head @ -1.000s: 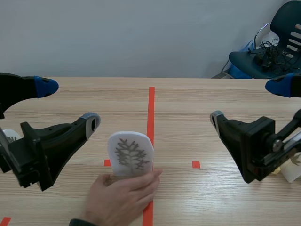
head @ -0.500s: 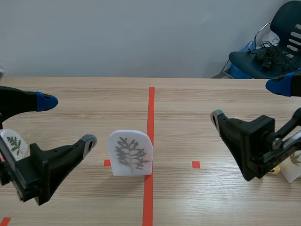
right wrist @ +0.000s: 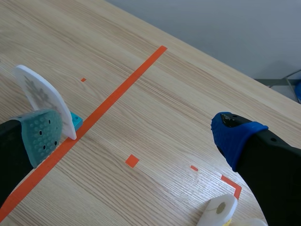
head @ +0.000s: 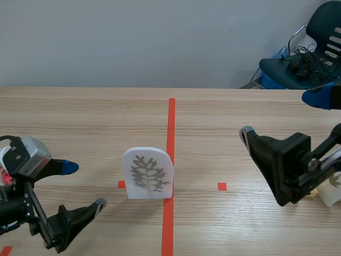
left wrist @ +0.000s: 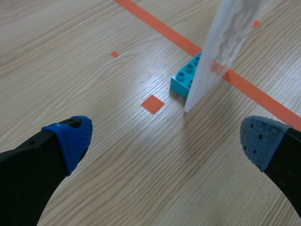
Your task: Do the leaf sorting experiment
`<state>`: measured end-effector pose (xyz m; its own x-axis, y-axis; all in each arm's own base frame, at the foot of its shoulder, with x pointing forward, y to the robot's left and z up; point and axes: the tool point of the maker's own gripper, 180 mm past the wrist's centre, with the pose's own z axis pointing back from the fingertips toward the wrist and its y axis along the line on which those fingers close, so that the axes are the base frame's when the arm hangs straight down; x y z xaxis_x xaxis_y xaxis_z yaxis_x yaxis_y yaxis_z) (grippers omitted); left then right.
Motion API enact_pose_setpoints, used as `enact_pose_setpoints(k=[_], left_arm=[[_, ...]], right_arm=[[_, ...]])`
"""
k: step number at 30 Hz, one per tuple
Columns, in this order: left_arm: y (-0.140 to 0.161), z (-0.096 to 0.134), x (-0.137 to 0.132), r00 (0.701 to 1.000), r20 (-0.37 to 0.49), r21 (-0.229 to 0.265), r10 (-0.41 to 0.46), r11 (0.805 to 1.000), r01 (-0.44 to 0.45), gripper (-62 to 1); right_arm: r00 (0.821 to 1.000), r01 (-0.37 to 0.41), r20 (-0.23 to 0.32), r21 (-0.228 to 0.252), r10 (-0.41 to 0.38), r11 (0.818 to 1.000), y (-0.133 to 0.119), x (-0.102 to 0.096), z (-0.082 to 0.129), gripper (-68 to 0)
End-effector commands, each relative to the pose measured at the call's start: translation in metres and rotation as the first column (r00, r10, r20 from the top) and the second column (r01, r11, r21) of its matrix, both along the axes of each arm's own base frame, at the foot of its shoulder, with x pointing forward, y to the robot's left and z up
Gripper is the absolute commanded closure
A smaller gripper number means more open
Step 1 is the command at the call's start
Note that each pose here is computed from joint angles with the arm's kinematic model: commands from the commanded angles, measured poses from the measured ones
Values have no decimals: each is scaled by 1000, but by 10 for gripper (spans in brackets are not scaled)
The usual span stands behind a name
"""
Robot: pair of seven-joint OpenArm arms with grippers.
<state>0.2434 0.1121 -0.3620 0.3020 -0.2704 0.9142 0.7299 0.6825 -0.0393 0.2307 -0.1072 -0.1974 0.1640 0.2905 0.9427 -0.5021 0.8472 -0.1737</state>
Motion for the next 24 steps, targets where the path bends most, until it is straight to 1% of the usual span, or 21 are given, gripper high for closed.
enact_pose_setpoints(k=[1, 2, 3, 5, 8, 12, 15, 19, 24], left_arm=[[-18, 17, 9, 997, 65, -58, -33, 998, 36, -623], [-24, 14, 11, 997, 67, -65, -45, 997, 49, -623], [-31, 11, 13, 996, 69, -64, -61, 996, 65, -623], [-43, 5, 20, 995, 78, -56, -67, 996, 72, -623], [-63, 0, 29, 994, 79, -75, -79, 994, 84, -623], [-90, -8, 26, 989, 69, -79, -133, 987, 138, -623], [-100, -10, 25, 989, 72, -80, -132, 987, 137, -623], [-100, -8, 28, 989, 93, -83, -117, 989, 124, -616], [-99, -8, 28, 989, 93, -80, -116, 989, 124, -329]], right_arm=[[1000, 4, 22, 6, -4, 1000, -1, 3, 5, -679], [1000, 7, 22, 6, -7, 1000, -1, 4, 5, -679], [1000, 8, 22, 6, -8, 1000, -1, 4, 5, -679], [1000, 8, 22, 4, -8, 1000, -2, 4, 5, -679], [1000, 8, 23, -2, -8, 1000, -2, 4, 4, -679], [1000, 8, 23, -2, -8, 1000, -2, 4, 4, -679], [1000, 8, 23, -2, -8, 1000, -2, 4, 4, -679], [1000, 10, 22, 0, -10, 1000, -2, 4, 4, -679], [1000, 10, 22, 0, -10, 1000, -2, 4, 4, -679]])
